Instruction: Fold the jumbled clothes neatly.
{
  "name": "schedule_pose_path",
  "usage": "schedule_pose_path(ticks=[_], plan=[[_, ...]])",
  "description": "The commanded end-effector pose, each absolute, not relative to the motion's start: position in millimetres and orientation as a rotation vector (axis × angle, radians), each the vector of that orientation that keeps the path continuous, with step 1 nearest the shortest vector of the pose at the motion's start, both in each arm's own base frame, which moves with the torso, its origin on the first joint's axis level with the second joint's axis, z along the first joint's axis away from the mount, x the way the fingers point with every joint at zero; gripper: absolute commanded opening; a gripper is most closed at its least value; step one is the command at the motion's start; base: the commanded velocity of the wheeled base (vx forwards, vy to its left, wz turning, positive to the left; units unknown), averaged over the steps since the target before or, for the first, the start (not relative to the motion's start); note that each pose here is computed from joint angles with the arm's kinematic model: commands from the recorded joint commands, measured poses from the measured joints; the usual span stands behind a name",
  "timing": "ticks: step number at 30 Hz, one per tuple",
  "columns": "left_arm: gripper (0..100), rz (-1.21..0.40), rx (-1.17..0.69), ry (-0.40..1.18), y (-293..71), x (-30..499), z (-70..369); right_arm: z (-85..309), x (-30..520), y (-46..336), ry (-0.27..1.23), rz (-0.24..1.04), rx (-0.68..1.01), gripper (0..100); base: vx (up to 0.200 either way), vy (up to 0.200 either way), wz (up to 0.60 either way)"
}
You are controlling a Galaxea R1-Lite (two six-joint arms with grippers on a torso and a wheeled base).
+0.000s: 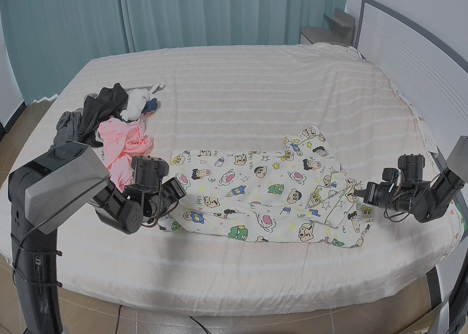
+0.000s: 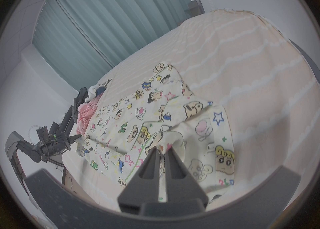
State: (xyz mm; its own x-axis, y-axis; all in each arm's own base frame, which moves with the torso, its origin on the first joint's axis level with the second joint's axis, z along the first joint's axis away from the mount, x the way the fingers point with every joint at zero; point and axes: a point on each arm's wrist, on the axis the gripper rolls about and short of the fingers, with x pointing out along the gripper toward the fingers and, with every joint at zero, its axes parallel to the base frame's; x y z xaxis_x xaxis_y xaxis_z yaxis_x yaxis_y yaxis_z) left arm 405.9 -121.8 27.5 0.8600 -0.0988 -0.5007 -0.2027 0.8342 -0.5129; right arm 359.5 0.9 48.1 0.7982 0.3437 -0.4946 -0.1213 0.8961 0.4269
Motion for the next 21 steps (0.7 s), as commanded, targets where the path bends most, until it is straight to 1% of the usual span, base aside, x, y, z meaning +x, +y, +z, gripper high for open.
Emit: schedule_pose_path(ticks=[1,6,17,18,21], plan=[[0,0.062,-0.587,0.541,-125.4,414.8,17.3,50.8,371.2,0.5,0.579,0.248,0.397,0,0.0,0.0,0.0],[0,0.057,-0.586,0.54,-129.5,419.1,12.8,57.1,382.3,0.3,0.578,0.241,0.422,0,0.0,0.0,0.0],[0,0.071,-0.584,0.538,-130.0,425.8,5.0,51.2,376.6,-2.5,0.612,0.226,0.434,0,0.0,0.0,0.0],[100,0.071,-0.584,0.538,-130.0,425.8,5.0,50.9,376.3,-3.1,0.613,0.224,0.435,0,0.0,0.0,0.0],[100,0.066,-0.586,0.534,-131.4,425.7,6.1,49.7,374.4,-3.6,0.619,0.223,0.436,0,0.0,0.0,0.0]])
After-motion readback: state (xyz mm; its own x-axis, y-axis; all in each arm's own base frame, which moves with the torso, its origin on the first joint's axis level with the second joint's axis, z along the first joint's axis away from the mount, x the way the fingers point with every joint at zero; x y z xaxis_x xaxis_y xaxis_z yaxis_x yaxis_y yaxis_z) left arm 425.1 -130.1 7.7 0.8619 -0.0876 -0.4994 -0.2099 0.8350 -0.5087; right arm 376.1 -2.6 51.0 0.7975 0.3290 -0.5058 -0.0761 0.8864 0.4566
